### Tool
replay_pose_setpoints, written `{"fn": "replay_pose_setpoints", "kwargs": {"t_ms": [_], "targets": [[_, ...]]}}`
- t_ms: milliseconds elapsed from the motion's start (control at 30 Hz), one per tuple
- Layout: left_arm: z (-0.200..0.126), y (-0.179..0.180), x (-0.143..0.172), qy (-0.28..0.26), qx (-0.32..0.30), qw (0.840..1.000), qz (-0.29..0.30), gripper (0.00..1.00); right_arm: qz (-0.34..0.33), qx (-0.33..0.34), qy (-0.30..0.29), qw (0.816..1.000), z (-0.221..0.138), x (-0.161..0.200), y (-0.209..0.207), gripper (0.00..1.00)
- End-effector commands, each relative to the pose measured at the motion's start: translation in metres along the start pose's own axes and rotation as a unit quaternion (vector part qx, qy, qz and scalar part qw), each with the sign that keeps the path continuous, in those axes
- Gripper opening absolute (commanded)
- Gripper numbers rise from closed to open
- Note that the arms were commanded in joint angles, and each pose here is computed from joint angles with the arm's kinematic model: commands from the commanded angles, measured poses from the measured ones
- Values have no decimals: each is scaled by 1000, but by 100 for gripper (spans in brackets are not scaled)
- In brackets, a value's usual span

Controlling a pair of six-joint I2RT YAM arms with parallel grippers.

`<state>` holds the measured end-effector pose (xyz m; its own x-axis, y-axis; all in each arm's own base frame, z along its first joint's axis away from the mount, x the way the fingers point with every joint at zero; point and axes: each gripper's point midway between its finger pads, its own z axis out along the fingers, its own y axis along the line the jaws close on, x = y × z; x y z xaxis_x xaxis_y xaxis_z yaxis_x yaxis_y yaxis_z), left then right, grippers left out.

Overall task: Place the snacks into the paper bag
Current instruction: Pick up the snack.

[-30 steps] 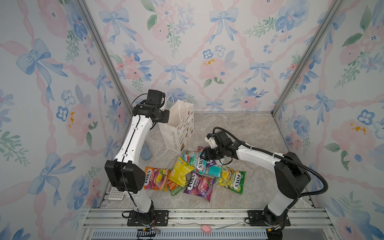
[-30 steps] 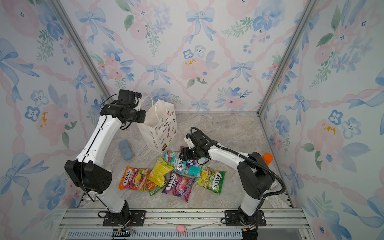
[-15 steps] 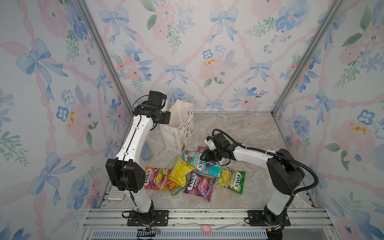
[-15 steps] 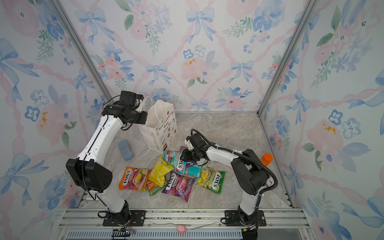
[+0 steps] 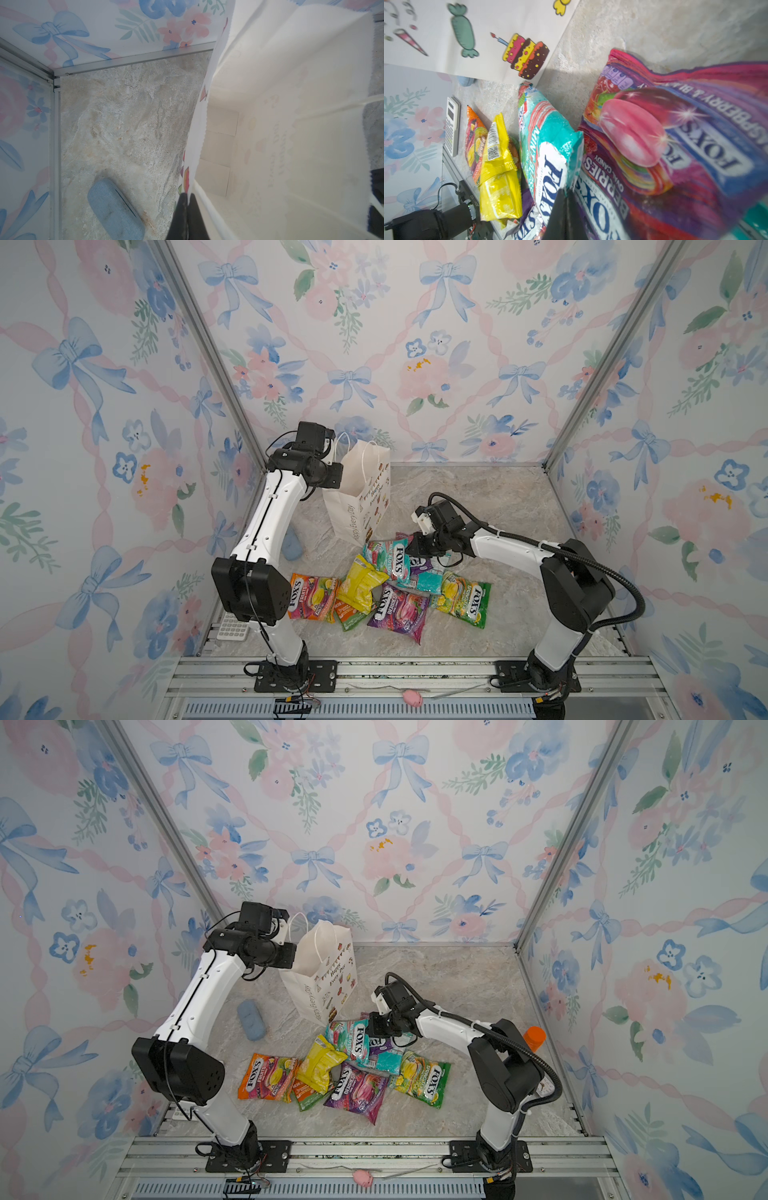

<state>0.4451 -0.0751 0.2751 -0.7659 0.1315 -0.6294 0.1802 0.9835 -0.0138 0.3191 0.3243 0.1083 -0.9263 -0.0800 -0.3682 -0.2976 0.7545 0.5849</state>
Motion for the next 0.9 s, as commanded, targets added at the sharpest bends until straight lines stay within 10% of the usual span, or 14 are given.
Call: {"fn": "replay_pose_setpoints", "kwargs": {"t_ms": [0,867], "targets": [[-12,-3,-3,-10,13,1000,-9,0,-23,-20,-51,998,-36,-32,26,0],[-30,-11,-12,-34,11,999,-12,0,-118,-37,-292,948,-204,-145,117,0]]}}
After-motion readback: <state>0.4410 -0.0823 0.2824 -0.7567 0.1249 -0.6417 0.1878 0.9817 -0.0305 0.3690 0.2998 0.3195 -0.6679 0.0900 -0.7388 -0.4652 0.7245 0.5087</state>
